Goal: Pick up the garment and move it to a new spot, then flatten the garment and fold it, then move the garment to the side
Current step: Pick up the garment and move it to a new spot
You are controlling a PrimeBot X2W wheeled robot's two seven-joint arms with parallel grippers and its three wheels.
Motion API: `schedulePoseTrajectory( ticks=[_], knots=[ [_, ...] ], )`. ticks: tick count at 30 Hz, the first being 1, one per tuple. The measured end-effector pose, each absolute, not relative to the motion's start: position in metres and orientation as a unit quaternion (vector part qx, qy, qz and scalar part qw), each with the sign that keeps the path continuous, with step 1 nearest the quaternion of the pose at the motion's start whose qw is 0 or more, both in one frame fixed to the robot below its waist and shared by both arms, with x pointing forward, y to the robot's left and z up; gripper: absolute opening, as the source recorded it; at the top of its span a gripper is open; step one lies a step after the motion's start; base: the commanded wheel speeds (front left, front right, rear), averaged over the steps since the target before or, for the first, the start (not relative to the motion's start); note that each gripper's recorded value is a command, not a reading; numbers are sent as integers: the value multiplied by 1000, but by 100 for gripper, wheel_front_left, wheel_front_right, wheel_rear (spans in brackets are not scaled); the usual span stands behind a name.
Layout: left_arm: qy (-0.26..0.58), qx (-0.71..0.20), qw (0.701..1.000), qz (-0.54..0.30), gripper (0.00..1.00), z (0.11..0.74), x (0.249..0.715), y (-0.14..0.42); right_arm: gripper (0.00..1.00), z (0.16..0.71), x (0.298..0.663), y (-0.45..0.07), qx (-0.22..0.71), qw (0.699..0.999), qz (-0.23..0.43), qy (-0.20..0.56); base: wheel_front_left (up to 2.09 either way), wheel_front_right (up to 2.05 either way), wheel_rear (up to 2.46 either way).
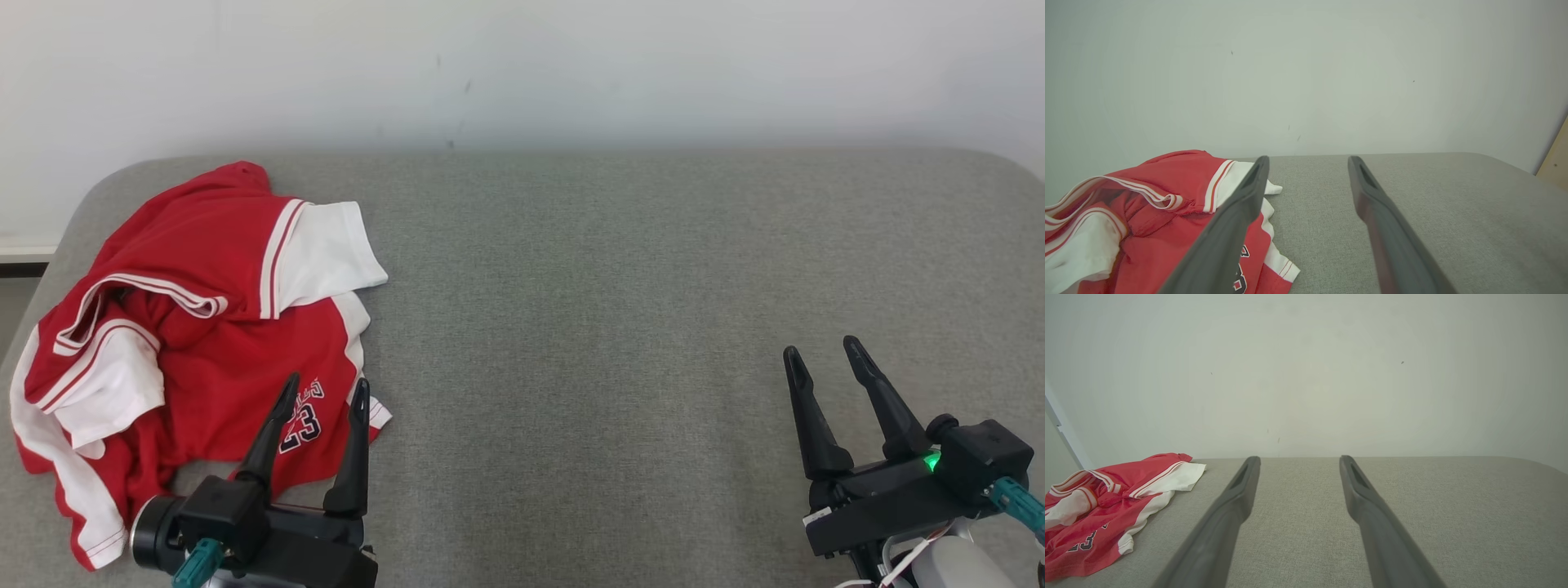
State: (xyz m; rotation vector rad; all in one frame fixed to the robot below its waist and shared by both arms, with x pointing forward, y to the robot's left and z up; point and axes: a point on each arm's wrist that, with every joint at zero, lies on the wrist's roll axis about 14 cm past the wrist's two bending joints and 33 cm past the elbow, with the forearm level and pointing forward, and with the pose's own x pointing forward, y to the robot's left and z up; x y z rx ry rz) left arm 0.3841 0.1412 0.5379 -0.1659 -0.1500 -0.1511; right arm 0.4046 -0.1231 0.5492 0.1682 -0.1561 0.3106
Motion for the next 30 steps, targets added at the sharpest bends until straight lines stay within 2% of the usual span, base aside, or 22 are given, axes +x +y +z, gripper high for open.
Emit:
schedulePoseTrajectory(
  ticks=[12,30],
  knots=[
    [-70,-84,993,-41,100,533,376,163,100,549,409,-100,90,975,188,-77,0,0,0],
    [-76,-71,994,38,100,535,350,214,100,545,414,-38,109,954,273,-65,0,0,0]
  ],
)
